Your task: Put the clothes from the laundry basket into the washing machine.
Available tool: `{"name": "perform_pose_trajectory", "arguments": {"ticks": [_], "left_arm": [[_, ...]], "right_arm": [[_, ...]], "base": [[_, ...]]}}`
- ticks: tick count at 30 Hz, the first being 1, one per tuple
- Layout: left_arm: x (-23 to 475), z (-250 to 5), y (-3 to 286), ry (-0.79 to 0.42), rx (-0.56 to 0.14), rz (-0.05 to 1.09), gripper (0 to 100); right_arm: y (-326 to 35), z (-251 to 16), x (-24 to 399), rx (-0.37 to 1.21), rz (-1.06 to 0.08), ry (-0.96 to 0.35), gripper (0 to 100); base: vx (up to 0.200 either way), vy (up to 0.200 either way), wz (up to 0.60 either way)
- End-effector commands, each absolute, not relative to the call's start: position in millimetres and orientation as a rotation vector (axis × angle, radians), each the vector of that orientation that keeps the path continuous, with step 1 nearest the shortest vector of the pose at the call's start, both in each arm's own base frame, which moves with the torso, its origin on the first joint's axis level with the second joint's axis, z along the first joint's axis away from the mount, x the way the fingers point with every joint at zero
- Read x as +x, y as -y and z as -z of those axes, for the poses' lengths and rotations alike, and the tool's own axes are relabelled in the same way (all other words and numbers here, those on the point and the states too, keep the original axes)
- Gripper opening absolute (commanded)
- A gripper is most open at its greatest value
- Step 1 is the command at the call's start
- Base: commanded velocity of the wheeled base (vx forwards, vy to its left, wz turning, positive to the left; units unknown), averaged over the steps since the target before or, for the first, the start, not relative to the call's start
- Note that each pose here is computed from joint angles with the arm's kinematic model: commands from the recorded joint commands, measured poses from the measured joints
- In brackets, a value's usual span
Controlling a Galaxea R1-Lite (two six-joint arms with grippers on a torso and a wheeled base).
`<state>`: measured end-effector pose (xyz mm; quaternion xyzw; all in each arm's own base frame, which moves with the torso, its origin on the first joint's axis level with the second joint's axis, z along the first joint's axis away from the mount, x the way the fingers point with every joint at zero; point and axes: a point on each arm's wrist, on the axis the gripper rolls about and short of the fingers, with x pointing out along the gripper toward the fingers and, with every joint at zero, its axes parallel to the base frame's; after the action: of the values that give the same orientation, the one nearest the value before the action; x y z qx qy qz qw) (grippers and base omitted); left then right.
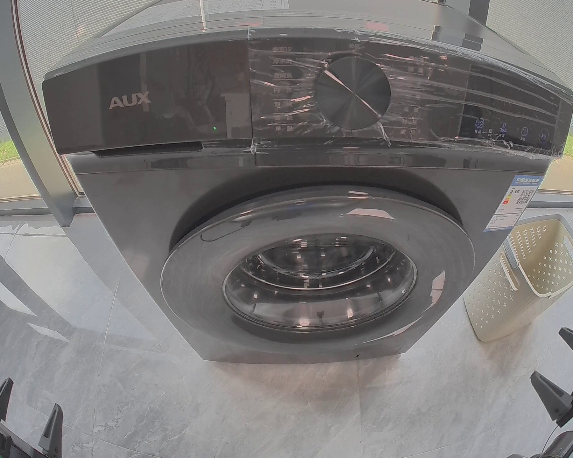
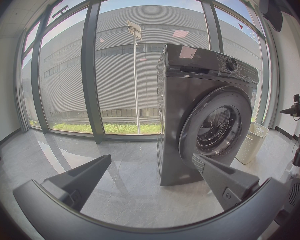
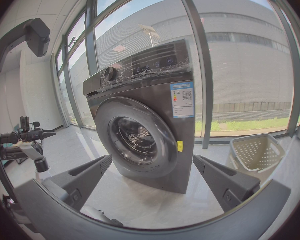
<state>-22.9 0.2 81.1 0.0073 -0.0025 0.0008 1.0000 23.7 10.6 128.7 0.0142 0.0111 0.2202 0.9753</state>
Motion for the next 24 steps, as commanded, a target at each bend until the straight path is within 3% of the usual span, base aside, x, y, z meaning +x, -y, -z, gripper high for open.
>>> {"name": "perform_pose_trajectory", "arguments": {"ticks": [1,5,9,24], "left_arm": [[-23,-76,0,0.003,0.015,-0.002,100],[-23,-76,0,0.003,0.015,-0.002,100],[-23,-76,0,0.003,0.014,-0.002,100],[-23,-76,0,0.005,-0.003,-0.006,100]], "right_arm": [[-1,-112,-21,0.007,-0.281,0.183,100],[-1,-103,-18,0.01,-0.237,0.158,100],[-3,-89,-22,0.004,-0.102,0.104,100],[0,-76,-23,-0.006,-0.015,0.002,100]], "base": [[0.0,0.0,0.0],[0.0,0.0,0.0],[0.0,0.0,0.0],[0.0,0.0,0.0]]}}
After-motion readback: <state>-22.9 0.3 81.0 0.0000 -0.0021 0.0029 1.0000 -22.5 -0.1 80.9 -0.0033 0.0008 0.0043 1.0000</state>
